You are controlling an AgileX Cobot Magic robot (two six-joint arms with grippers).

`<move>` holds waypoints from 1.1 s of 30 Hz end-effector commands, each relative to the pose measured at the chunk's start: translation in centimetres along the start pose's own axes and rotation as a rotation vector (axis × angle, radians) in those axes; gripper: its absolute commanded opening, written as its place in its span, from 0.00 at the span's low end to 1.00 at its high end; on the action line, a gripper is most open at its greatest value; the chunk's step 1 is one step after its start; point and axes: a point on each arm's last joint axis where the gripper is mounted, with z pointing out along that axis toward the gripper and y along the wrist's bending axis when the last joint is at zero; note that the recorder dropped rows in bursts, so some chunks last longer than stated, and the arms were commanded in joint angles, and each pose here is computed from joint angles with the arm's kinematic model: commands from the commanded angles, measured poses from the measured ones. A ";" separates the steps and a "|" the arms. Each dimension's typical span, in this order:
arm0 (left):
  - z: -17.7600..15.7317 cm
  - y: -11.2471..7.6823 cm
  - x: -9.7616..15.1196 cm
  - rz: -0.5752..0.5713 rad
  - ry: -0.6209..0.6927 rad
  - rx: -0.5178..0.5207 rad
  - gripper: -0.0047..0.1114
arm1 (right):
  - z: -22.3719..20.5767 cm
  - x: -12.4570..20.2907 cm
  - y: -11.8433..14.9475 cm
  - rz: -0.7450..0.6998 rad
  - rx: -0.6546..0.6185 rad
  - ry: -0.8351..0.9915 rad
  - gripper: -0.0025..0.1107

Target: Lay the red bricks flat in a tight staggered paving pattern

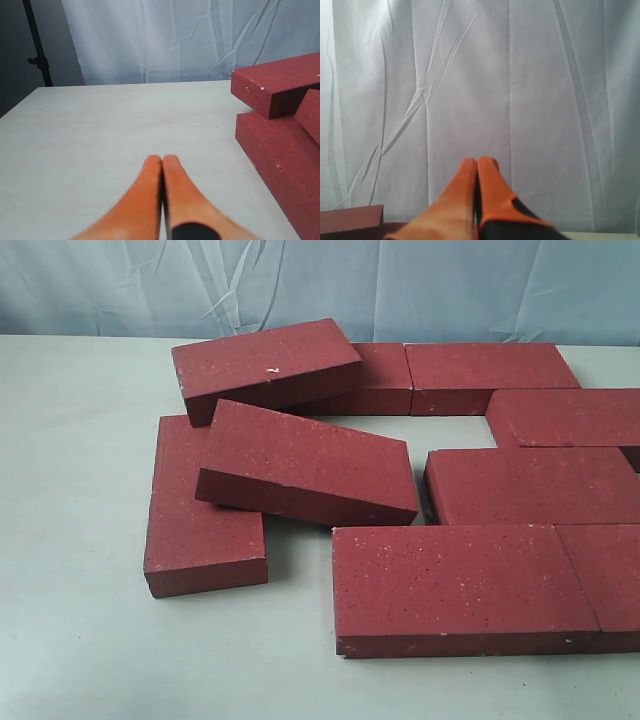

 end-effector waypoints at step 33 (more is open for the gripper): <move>0.0 0.0 0.2 -0.001 0.002 -0.002 0.04 | 5.8 -9.6 0.0 -0.054 0.009 0.217 0.02</move>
